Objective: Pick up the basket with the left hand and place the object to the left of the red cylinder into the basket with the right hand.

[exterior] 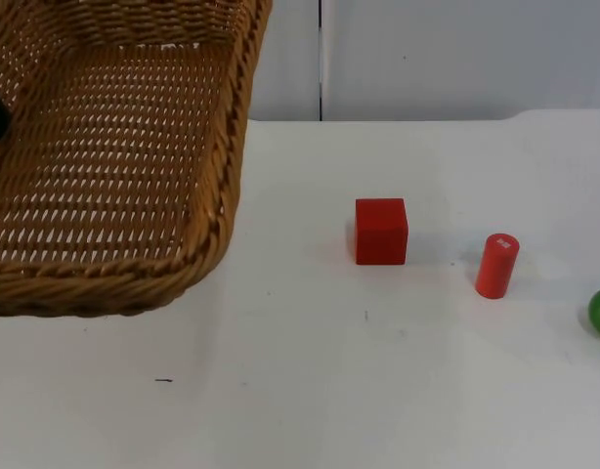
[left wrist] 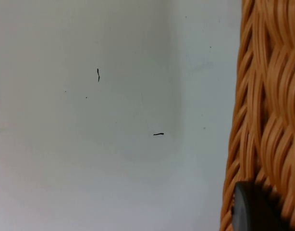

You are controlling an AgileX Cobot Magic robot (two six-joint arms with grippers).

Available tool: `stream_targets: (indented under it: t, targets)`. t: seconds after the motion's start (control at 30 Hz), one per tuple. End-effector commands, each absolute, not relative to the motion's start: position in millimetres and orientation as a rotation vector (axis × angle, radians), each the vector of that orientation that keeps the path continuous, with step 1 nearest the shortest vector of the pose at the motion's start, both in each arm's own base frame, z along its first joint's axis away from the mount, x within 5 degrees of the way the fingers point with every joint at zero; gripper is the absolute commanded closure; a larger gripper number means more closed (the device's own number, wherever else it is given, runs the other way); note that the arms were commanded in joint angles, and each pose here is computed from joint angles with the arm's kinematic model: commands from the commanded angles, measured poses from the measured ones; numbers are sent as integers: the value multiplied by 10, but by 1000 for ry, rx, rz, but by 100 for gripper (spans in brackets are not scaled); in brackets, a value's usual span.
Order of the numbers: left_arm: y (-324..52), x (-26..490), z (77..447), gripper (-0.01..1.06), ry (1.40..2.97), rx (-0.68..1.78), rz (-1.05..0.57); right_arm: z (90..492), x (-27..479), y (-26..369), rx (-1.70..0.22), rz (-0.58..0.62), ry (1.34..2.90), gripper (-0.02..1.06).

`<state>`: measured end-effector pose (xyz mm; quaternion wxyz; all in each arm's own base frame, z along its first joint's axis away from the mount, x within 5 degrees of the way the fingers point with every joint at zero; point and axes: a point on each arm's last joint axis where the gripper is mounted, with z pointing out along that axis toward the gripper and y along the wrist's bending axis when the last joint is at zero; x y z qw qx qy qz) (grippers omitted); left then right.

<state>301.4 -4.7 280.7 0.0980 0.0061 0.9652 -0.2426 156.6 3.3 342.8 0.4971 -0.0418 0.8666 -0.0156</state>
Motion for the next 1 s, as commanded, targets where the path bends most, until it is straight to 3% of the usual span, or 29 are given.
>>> stream_targets:
  t: [0.0, 0.43, 0.6, 0.73, 0.97]
  targets:
    - [-65, 2997, 2828, 105, 2855, 26, -726, 3514, 1788, 36, -113, -46, 2104, -1]
    - [-51, 2993, 2819, 105, 2866, 32, -700, 3490, 2479, 52, -150, -59, 2205, -1]
    - [-51, 2993, 2819, 105, 2866, 32, -700, 3499, 2742, 111, -188, 3, 2223, -1]
    - [-51, 2993, 2819, 105, 2866, 32, -700, 3490, 2991, 264, -307, 62, 2239, -1]
    - [-51, 2993, 2819, 105, 2866, 32, -700, 3345, 3313, 630, -570, 53, 2235, -1]
